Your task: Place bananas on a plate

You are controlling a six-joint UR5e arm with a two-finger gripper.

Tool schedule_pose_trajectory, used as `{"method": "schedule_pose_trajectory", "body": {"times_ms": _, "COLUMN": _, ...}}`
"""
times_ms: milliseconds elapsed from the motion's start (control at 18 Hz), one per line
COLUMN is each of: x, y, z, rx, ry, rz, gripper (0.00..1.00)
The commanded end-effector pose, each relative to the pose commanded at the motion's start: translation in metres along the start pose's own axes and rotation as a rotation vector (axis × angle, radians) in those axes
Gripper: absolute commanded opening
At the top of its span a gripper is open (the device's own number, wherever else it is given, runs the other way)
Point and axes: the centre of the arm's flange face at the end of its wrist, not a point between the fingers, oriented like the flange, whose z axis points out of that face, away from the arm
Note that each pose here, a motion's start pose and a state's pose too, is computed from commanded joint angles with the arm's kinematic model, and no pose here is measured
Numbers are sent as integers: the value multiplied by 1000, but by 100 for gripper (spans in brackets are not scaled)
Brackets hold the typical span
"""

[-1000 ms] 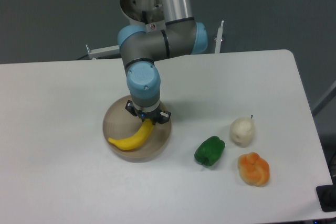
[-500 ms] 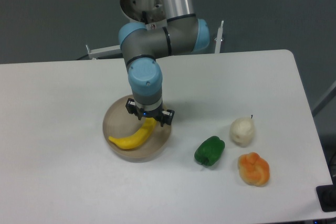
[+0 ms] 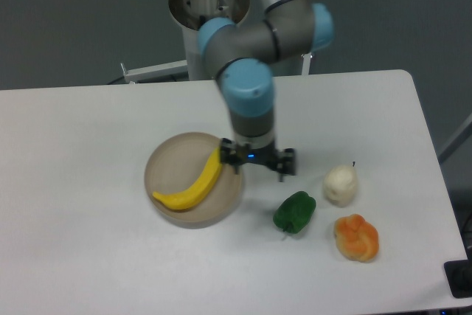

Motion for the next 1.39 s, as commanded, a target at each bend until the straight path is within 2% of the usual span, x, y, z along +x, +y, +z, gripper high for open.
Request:
{"method": "schedule_pose_trajectory", "body": {"times_ms": 222, "x": -44, "y": 1, "z": 0, "rx": 9, "ry": -25, "rz": 54, "gripper": 100}}
{"method": "schedule_pose_trajectory", "body": {"times_ms": 556, "x": -83, "y": -23, "z": -5, "rx": 6, "ry": -94, "rz": 133, "gripper": 100}}
{"method": "schedule_pose_trajectory", "body": {"times_ms": 944, "x": -101, "y": -19, "z": 2, "rx": -7, "ry": -99, "rz": 253, "gripper": 100}}
{"method": "schedule_pose_trajectory", "body": {"times_ms": 1389, "x": -111, "y": -39, "z": 8, "rx": 5, "ry": -113, "rz": 273, "gripper": 100}}
